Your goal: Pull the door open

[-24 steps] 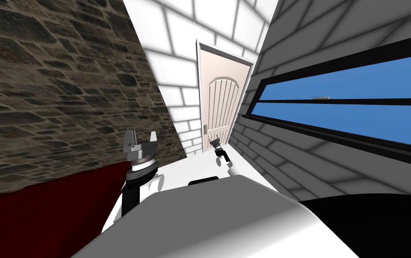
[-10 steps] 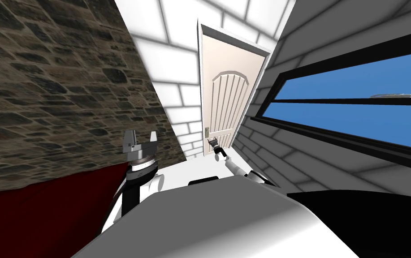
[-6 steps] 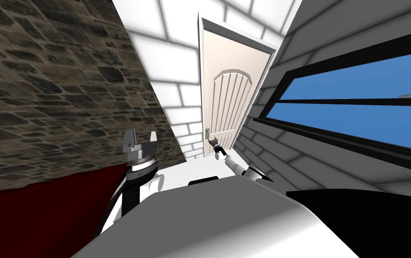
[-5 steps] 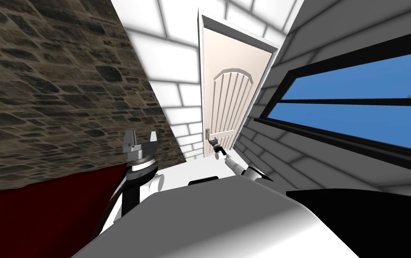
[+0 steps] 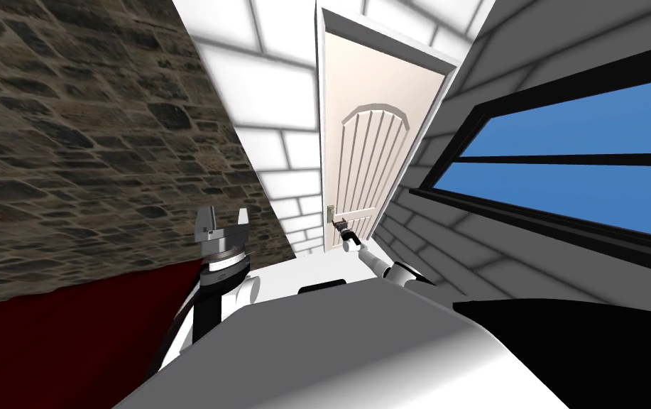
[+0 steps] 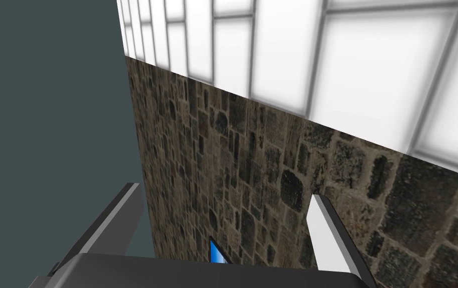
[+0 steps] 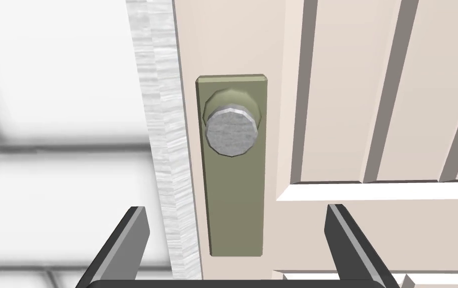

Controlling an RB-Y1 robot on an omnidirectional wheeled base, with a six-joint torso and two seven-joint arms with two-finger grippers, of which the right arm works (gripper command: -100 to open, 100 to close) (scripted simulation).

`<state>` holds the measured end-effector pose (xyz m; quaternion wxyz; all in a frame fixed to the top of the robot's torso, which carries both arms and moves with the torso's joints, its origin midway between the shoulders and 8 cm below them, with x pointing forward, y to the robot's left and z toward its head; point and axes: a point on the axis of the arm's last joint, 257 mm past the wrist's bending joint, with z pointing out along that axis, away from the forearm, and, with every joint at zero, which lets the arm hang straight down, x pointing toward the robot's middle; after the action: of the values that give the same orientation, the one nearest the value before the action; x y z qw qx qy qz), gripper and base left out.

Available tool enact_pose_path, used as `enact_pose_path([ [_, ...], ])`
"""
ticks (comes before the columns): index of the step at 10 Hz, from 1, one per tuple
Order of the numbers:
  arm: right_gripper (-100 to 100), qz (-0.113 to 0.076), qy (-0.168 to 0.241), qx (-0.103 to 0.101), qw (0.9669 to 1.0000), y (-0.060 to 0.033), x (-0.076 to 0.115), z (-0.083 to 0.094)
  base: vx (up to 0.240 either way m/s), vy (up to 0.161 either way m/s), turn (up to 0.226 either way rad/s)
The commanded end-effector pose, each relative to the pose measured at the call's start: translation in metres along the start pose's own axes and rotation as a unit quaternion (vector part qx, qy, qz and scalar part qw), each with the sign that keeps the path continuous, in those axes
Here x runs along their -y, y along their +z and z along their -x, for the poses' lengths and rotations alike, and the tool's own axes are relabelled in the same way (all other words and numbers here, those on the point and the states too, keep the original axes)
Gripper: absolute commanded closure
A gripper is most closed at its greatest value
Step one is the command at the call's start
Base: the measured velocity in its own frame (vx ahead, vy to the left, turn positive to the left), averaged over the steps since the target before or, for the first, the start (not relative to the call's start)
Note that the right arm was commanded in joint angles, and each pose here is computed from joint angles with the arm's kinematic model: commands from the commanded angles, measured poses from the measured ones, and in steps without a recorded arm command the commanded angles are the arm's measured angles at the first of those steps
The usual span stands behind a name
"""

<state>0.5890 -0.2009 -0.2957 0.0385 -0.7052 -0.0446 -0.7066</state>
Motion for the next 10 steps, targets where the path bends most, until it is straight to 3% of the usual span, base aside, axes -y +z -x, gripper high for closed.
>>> enact_pose_path([
  [1,-100,0.007,0.001,0.001,1.0,0.0014,-0.013,0.002,0.109,0.065,0.148],
  [2,-100,0.007,0.001,0.001,1.0,0.0014,-0.013,0.002,0.061,0.05,0.012],
  [3,-100,0.02,0.002,0.002,0.9998,-0.0021,-0.035,0.004,0.076,0.059,0.171],
  [7,-100,0.049,0.002,0.003,0.9988,-0.0116,-0.087,0.006,0.11,0.061,0.154],
  [8,-100,0.062,0.002,0.003,0.9981,-0.0168,-0.111,0.005,0.129,0.08,0.225],
  [10,-100,0.077,0.002,0.002,0.997,-0.0234,-0.138,0.003,0.13,0.034,0.145],
])
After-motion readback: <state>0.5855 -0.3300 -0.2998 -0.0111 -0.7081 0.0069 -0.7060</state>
